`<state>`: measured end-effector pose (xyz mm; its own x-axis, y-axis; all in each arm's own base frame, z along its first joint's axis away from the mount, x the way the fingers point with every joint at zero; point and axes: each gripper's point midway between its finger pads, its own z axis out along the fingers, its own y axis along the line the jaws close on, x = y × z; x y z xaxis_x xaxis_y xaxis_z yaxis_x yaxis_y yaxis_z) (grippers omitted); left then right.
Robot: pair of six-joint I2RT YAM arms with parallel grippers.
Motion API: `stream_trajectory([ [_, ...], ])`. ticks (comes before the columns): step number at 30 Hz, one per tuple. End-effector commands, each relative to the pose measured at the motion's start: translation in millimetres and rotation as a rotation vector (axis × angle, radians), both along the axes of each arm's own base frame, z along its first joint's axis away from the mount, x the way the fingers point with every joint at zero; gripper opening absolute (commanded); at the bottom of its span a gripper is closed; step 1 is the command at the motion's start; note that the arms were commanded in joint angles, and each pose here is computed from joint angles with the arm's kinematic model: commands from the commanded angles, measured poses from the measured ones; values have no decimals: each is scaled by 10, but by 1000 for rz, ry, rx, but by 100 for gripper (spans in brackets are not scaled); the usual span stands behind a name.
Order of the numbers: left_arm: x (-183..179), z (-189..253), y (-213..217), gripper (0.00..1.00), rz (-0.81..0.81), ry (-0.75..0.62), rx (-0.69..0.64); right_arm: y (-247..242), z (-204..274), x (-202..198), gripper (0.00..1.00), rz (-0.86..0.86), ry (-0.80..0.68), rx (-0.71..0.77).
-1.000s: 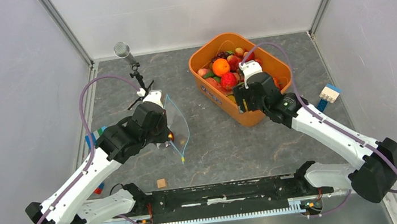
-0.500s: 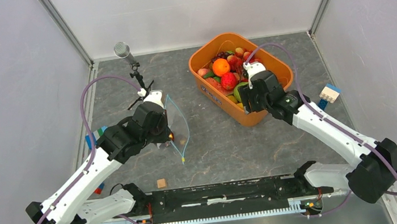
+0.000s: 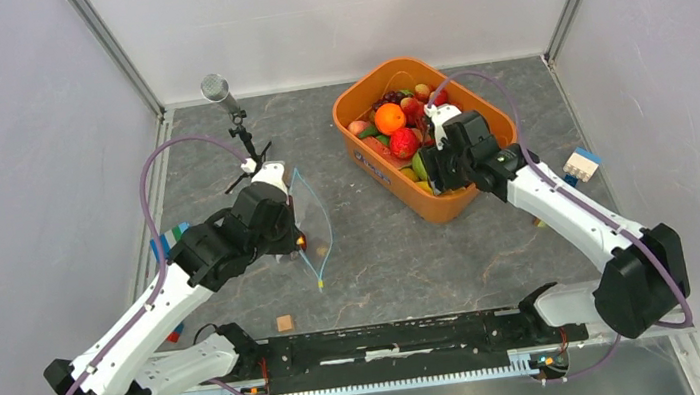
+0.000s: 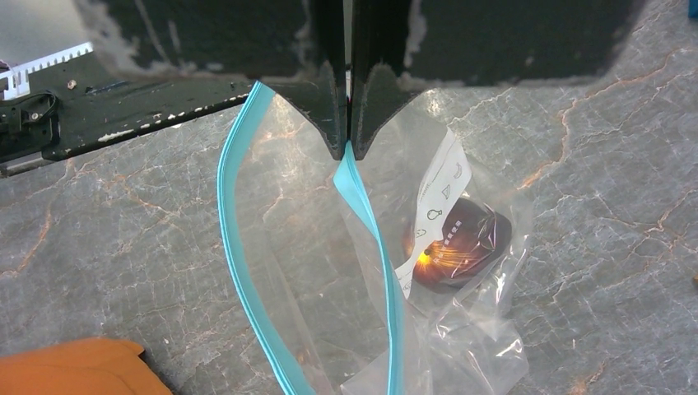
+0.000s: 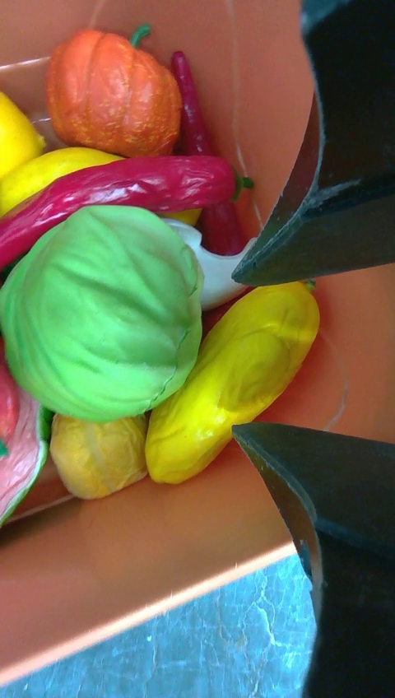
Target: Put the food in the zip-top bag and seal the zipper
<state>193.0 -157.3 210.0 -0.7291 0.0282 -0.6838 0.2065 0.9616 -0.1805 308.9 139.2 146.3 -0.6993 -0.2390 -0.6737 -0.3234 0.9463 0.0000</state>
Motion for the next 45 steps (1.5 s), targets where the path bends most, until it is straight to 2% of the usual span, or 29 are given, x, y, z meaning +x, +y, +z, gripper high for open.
stream_trajectory([
  [1,37,60,-18,2,-12,-35,-16,164,545,233,67,19,-172,104],
  [4,49,56,-34,2,-17,-30,-11,276,883,393,75,-4,-285,204],
  [6,51,45,-45,2,-19,-26,-10,359,947,515,76,-14,-325,252],
  [17,7,26,-58,2,-32,-15,-25,619,393,1184,78,-93,-222,218],
  [23,9,16,-68,2,-35,-10,-22,673,14,1220,70,-90,-154,204],
  [26,7,10,-69,2,-36,-8,-22,681,27,1243,59,-79,-179,217],
  [28,3,9,-71,2,-38,-7,-23,681,108,1239,47,-70,-198,224],
  [31,-1,-1,-63,2,-33,-5,-23,651,291,1185,42,-66,-239,242],
  [38,13,3,-71,2,-32,-9,-24,530,836,873,41,-42,-379,323],
  [41,19,16,-90,2,-38,-13,-31,578,1037,693,42,17,-423,392],
  [45,20,8,-102,2,-43,-11,-31,823,1255,350,42,202,-453,542],
])
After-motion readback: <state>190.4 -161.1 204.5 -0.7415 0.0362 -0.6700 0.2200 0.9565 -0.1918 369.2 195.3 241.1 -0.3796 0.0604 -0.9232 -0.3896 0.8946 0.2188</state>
